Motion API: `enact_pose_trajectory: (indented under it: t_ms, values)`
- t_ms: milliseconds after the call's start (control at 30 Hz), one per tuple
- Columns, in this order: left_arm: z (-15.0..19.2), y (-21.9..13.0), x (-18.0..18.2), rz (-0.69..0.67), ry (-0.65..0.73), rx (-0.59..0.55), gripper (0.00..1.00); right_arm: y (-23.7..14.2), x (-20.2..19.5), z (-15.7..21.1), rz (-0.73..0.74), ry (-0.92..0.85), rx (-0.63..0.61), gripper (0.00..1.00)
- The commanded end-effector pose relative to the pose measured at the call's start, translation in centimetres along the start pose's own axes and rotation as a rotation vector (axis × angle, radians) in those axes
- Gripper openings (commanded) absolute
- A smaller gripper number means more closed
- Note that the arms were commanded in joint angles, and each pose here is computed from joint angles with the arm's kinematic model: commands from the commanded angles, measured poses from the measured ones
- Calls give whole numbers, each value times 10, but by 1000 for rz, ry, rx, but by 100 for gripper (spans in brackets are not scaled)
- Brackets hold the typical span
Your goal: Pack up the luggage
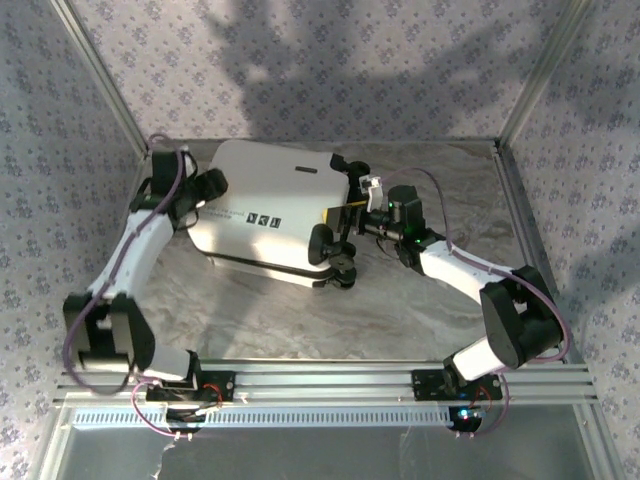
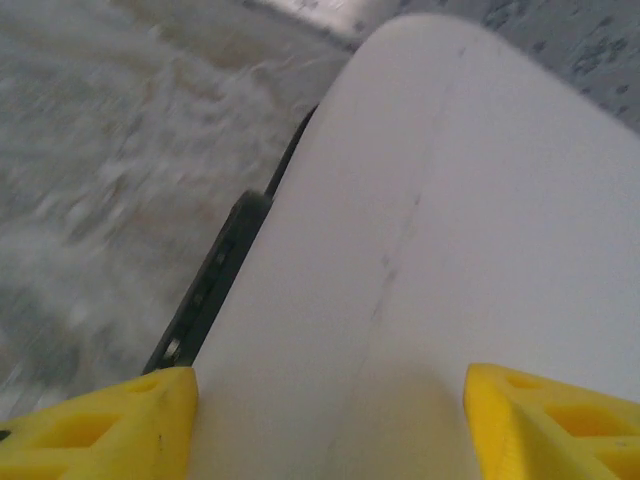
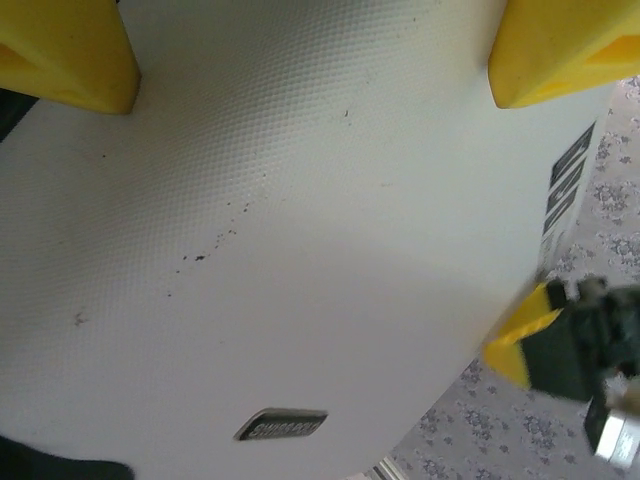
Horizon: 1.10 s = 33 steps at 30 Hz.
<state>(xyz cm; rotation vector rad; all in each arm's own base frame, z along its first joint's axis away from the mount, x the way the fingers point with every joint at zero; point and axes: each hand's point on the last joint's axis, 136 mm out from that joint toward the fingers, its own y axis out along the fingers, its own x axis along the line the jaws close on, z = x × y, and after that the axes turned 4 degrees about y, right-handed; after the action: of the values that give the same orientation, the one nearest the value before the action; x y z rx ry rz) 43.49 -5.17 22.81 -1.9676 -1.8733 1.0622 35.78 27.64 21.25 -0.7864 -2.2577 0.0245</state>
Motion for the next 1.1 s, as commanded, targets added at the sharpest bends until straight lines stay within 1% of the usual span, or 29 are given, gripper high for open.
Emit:
enact_pose_trajectory:
  t_ms: [0,100,167,300,400,467,567,633,700,800,867,933,967,1033,1067]
  values:
    - [-7,27,-87,380,69,69,66,10,33,3,-114,-27,21,92]
    - [-30,51,-95,373,90,80,62,10,28,-11,-86,-57,6,91]
    - [-44,54,-95,335,102,79,60,4,24,-20,-52,-82,-12,91]
    - [-68,29,-82,192,123,21,62,-21,8,-24,53,-139,-32,90]
    - [-70,1,-72,72,131,-3,63,-41,1,-19,105,-166,-24,89]
    - [-60,-18,-71,24,139,-3,63,-49,2,-13,98,-175,-12,88]
    - [-29,-44,-80,-2,171,1,63,-55,15,2,20,-183,29,87]
    - [-5,-65,-87,-3,199,5,63,-57,29,16,-65,-185,86,87]
    - [15,-82,-90,-7,209,5,64,-57,37,29,-112,-185,137,87]
    - [49,-100,-80,-25,192,51,64,-54,45,49,-140,-209,199,88]
    - [71,-107,-76,1,163,87,61,-52,50,57,-148,-223,212,89]
    - [91,-113,-73,30,123,110,54,-49,55,61,-159,-230,213,89]
    - [100,-115,-77,68,116,119,51,-48,56,63,-160,-232,208,89]
    - [119,-117,-78,99,114,136,45,-45,57,67,-147,-237,203,88]
    - [125,-117,-78,110,114,140,45,-43,56,69,-140,-239,202,88]
